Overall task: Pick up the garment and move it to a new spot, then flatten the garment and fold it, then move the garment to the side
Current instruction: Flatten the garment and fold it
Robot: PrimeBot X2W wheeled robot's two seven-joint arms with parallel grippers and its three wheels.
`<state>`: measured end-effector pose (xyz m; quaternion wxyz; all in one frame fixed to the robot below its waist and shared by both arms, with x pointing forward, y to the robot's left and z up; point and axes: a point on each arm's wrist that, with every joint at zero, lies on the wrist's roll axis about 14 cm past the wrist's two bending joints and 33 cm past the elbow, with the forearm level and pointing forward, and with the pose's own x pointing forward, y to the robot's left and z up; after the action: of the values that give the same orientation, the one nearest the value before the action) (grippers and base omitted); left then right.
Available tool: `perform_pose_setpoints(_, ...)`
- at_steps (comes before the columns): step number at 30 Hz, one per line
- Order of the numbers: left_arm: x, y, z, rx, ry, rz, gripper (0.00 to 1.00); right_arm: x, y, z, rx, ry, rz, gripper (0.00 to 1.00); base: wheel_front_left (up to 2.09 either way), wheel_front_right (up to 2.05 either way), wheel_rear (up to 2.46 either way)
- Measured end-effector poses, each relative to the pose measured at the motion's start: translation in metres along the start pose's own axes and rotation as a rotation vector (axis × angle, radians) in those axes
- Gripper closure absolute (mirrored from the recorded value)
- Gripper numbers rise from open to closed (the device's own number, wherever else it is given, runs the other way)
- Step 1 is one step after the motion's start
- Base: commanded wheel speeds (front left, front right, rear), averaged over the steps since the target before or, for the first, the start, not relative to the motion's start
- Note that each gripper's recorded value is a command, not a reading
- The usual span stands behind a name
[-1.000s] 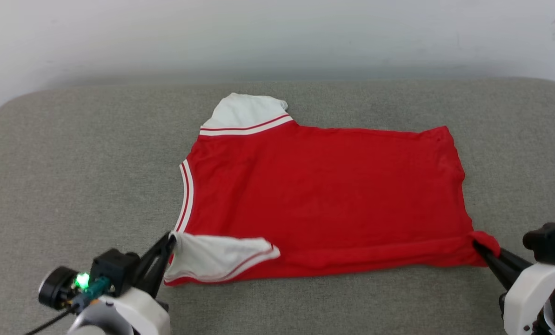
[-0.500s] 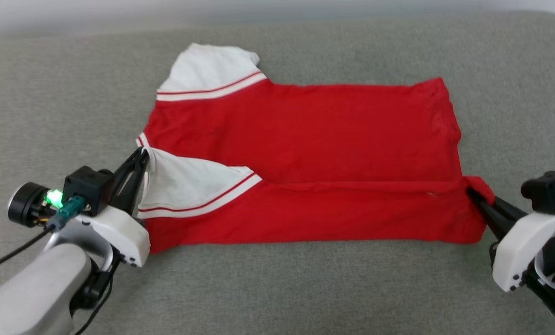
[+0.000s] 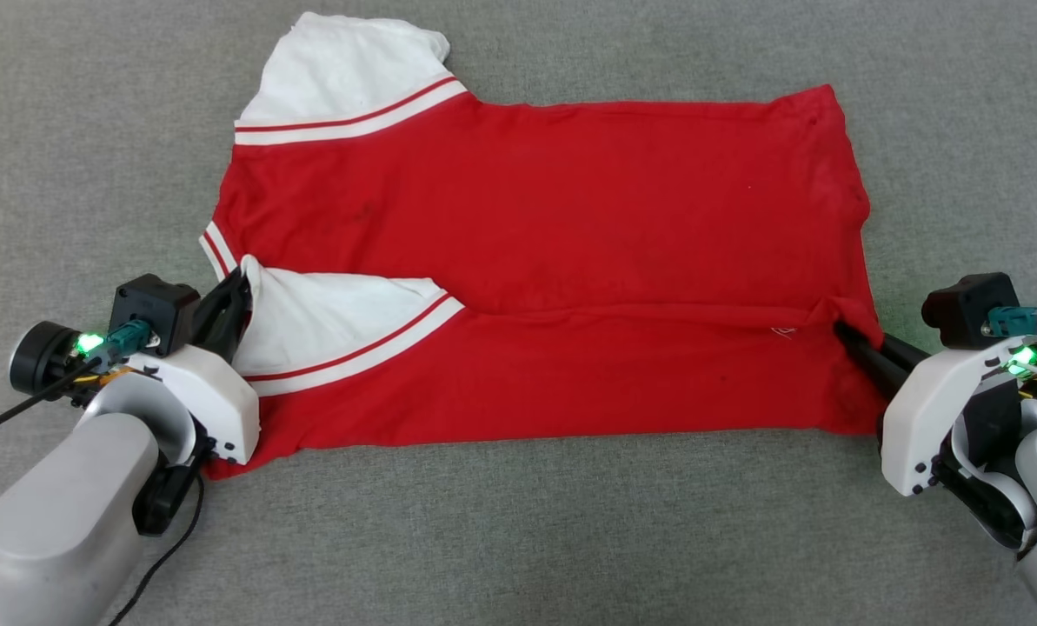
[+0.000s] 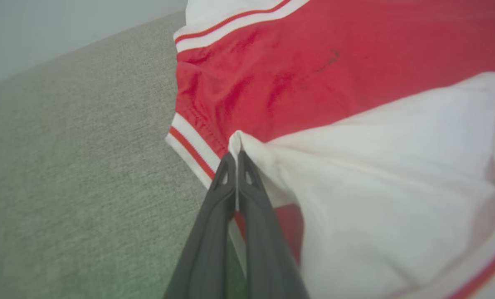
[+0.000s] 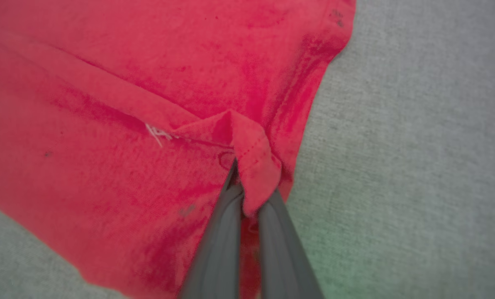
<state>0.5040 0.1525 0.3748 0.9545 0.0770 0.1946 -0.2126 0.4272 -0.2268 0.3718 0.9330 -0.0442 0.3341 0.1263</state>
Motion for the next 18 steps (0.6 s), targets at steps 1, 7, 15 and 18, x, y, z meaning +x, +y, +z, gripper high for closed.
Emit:
perform_pose_setpoints(1, 0.000, 0.000, -0.001, -0.004, 0.004, -0.001, 1.00, 0.000, 0.000, 0.001, 0.001, -0.003, 0.000, 1.00, 0.00, 0.00, 0.00)
perform_pose_setpoints(7, -0.005, 0.004, 0.006, -0.004, 0.001, 0.006, 0.00, -0.006, -0.002, 0.016, -0.015, -0.068, -0.006, 0.00, 0.00, 0.00, 0.00)
perform_pose_setpoints(15, -0.024, 0.025, 0.068, 0.060, -0.111, 0.042, 0.00, -0.029, -0.002, 0.059, -0.045, -0.230, -0.007, 0.00, 0.00, 0.00, 0.00)
perform_pose_setpoints(18, -0.036, 0.030, 0.086, 0.090, -0.104, 0.044, 0.00, -0.036, 0.001, 0.067, -0.048, -0.267, -0.006, 0.00, 0.00, 0.00, 0.00)
